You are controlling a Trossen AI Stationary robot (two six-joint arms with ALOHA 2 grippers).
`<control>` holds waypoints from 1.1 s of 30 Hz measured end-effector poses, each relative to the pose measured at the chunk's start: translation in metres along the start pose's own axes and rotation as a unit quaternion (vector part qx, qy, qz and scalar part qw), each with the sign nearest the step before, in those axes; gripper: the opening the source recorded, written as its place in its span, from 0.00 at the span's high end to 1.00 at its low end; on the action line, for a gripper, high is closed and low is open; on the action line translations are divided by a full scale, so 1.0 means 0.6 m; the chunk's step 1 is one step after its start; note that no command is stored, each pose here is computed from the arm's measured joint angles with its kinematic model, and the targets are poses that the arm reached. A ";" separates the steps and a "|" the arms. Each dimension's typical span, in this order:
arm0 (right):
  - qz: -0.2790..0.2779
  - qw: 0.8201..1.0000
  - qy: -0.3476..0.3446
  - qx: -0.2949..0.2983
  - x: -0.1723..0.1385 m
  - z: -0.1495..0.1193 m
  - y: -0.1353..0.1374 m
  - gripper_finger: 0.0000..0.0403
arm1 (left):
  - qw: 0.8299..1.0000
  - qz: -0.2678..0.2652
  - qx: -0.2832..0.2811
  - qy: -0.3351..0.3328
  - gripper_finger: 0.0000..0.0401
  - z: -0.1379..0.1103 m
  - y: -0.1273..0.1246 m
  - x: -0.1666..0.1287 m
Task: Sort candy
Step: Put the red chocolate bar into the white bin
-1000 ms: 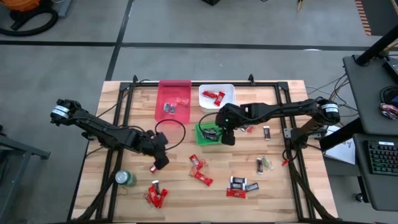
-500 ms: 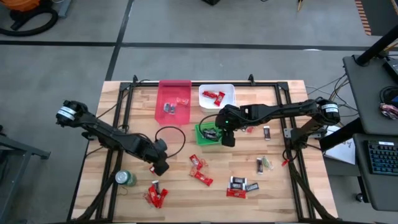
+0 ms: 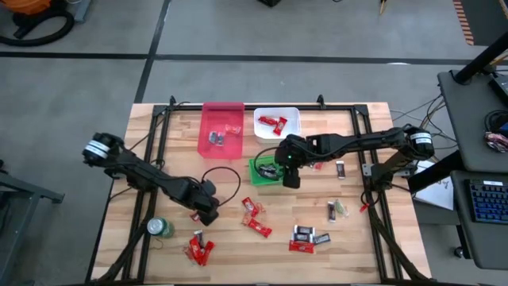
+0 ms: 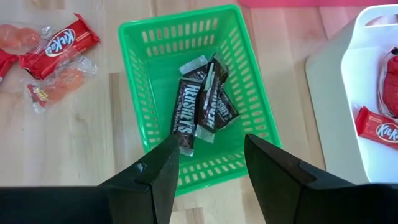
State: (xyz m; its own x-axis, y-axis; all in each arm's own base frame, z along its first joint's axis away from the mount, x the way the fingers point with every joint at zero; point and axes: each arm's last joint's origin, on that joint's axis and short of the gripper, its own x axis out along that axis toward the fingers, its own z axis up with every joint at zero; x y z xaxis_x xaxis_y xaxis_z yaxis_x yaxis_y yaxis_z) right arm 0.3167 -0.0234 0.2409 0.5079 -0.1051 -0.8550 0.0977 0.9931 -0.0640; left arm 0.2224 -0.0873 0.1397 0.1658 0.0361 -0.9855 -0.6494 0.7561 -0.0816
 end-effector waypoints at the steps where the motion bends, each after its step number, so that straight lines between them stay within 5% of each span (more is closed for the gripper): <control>1: 0.000 1.000 0.000 0.000 0.000 0.000 0.000 0.57 | 1.000 -0.004 0.005 -0.001 0.62 0.001 -0.004 -0.002; 16: 0.000 1.000 0.005 -0.009 0.005 -0.006 0.000 0.57 | 0.996 -0.029 0.073 -0.030 0.99 0.015 -0.044 -0.032; 26: 0.000 1.000 0.004 -0.011 0.010 -0.010 0.001 0.57 | 0.973 -0.008 0.228 -0.037 0.70 -0.022 -0.055 -0.037; 33: 0.000 1.000 0.004 -0.010 0.014 -0.014 0.001 0.57 | 0.965 0.026 0.250 -0.074 0.49 -0.039 -0.058 -0.034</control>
State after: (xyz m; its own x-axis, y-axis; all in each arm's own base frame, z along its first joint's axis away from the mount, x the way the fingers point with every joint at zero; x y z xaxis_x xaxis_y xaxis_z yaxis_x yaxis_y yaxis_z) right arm 0.3139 -0.0232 0.2294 0.5012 -0.1047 -0.8590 0.0798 0.9940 -0.0745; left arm 0.2239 -0.1297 0.1590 0.2700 0.1477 -0.9515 -0.2269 0.9701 0.0862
